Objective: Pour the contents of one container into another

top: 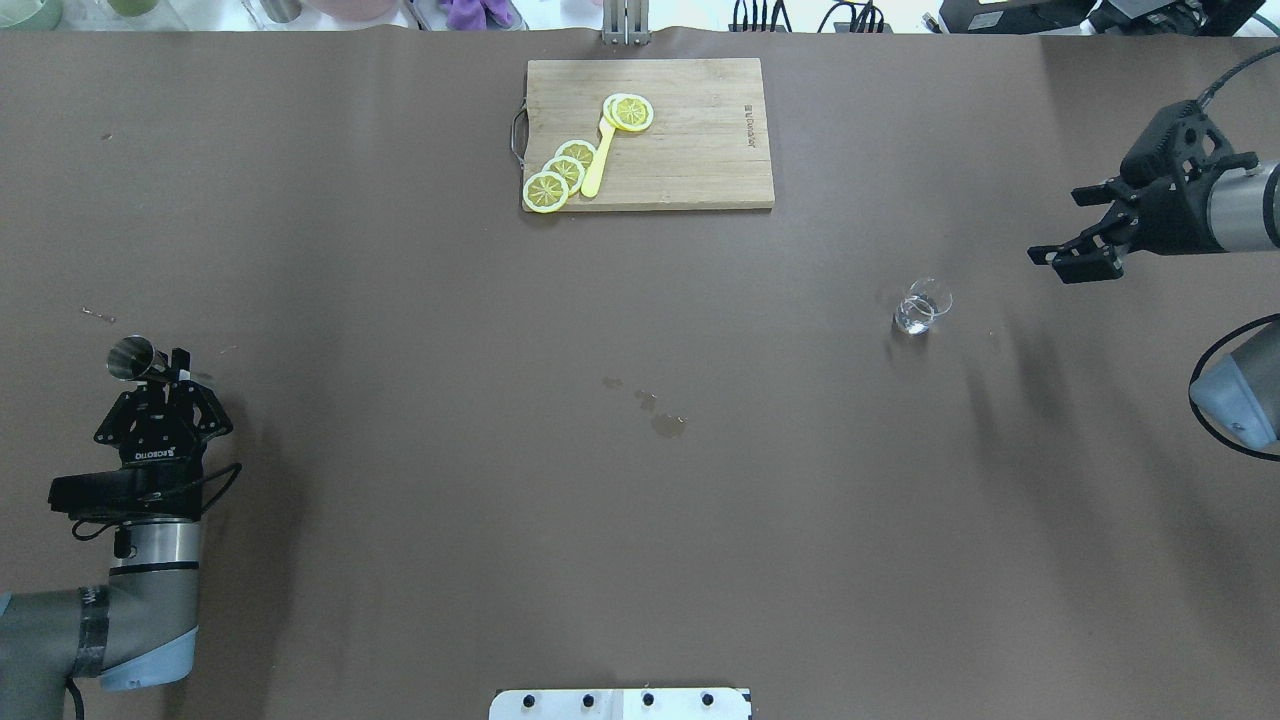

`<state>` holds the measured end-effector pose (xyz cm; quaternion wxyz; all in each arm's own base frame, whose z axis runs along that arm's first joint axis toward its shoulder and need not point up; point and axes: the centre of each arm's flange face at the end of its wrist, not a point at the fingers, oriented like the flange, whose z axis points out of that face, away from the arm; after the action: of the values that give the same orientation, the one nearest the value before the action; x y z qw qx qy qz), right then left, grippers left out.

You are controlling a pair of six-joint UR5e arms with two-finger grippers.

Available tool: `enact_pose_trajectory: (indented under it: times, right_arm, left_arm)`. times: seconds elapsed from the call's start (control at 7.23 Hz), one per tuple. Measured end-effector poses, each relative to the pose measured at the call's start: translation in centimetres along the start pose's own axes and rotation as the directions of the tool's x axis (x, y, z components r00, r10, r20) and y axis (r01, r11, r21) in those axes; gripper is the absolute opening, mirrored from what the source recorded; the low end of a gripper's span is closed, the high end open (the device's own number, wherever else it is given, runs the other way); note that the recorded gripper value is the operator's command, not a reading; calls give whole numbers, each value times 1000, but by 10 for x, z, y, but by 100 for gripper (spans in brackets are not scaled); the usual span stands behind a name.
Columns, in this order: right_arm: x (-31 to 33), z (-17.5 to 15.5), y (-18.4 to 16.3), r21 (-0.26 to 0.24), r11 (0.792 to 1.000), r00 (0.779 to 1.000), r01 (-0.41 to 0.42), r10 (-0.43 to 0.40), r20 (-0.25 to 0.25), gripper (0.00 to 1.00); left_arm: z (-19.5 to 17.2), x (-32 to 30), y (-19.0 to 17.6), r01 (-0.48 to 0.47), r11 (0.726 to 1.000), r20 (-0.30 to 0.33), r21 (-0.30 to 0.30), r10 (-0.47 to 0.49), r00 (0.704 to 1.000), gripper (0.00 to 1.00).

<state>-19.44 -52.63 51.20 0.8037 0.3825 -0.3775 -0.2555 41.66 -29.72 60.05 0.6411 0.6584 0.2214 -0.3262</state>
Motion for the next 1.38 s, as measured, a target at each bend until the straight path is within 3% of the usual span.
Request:
enact_pose_trajectory:
  times: [0.14, 0.28, 0.55, 0.69, 0.83, 0.97, 1.11, 1.38]
  right_arm:
    - [17, -3, 3, -96, 992, 995, -80, 74, -61, 100]
    - [32, -4, 9, -178, 972, 983, -156, 135, -124, 100]
    - [70, -18, 29, -275, 917, 942, -290, 223, -249, 100]
    - [87, -28, 45, -314, 878, 918, -360, 275, -285, 100]
    - [103, -41, 60, -355, 822, 889, -445, 355, -291, 100]
    - [119, -57, 75, -392, 747, 843, -537, 459, -281, 100]
    - [137, -74, 97, -414, 664, 781, -623, 564, -269, 100]
    - [169, -109, 151, -417, 507, 637, -754, 718, -279, 100]
  left_arm:
    - [-1, 0, 0, 0, 1000, -1, -1, 0, 1000, 15]
    - [-2, 0, 1, -2, 1000, -3, -3, 2, 1000, 28]
    - [-4, -1, 3, -6, 1000, -6, -6, 6, 1000, 42]
    - [-4, -1, 4, -9, 1000, -7, -7, 9, 1000, 52]
    - [-5, -2, 4, -11, 1000, -7, -7, 11, 1000, 63]
    - [-5, -2, 4, -12, 1000, -7, -7, 12, 1000, 69]
    - [-5, -2, 4, -13, 1000, -7, -7, 13, 1000, 99]
    - [-5, -4, 3, -17, 1000, -8, -6, 17, 1000, 99]
